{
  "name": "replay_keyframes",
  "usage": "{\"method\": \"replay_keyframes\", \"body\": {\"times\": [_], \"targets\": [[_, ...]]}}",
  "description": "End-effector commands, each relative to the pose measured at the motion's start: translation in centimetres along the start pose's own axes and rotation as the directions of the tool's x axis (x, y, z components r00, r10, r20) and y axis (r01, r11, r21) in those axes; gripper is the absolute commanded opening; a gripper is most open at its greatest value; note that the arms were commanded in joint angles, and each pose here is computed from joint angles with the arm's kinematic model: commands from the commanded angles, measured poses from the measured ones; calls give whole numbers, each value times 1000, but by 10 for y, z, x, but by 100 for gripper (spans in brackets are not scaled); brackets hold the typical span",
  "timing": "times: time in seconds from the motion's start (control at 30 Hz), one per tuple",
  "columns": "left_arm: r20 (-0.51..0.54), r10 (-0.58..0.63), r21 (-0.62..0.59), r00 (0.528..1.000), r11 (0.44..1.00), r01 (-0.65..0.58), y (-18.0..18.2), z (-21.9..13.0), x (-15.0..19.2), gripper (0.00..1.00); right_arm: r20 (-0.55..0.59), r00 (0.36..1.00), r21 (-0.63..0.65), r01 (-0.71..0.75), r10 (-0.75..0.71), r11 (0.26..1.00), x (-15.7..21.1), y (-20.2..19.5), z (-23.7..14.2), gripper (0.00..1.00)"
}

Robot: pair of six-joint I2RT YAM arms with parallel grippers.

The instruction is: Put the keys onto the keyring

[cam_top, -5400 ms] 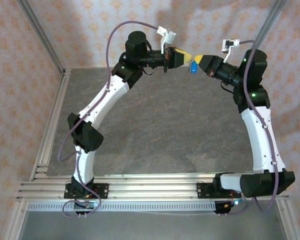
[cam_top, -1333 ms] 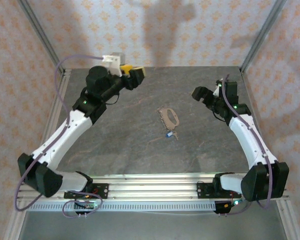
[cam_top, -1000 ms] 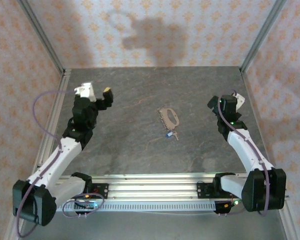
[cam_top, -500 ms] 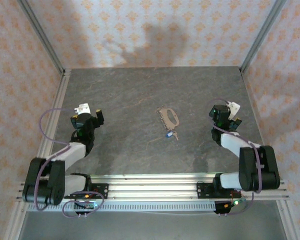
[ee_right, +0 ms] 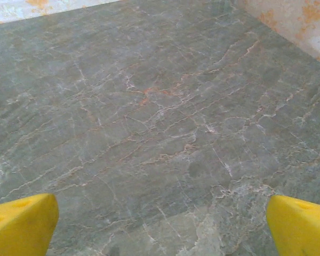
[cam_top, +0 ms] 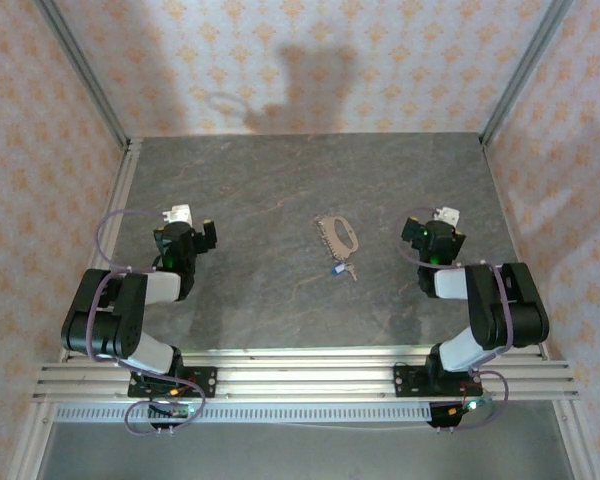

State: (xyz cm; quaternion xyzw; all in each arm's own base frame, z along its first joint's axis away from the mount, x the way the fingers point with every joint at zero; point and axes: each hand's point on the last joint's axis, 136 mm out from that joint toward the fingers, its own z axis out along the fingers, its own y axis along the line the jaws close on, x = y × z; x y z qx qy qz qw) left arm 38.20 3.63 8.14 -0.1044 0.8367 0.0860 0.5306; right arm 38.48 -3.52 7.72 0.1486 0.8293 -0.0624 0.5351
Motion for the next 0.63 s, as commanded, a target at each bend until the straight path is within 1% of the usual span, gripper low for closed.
{"method": "replay_keyframes", "body": {"times": [0.0,0.4,0.6], "targets": [[43,23,-2,999,1000,-23,-4,1,-15,100,44,999,-26,5,-3,1000,-15,4,-1,99],[40,28,-4,999,1000,-28,-5,1,-15,100,26,1000,-39,11,-10,999,-13,7,3,100],[39,28,-3,999,1000,-28,-5,1,-15,100,38,999,-45,12,-10,999,-14,7,0,99]]}}
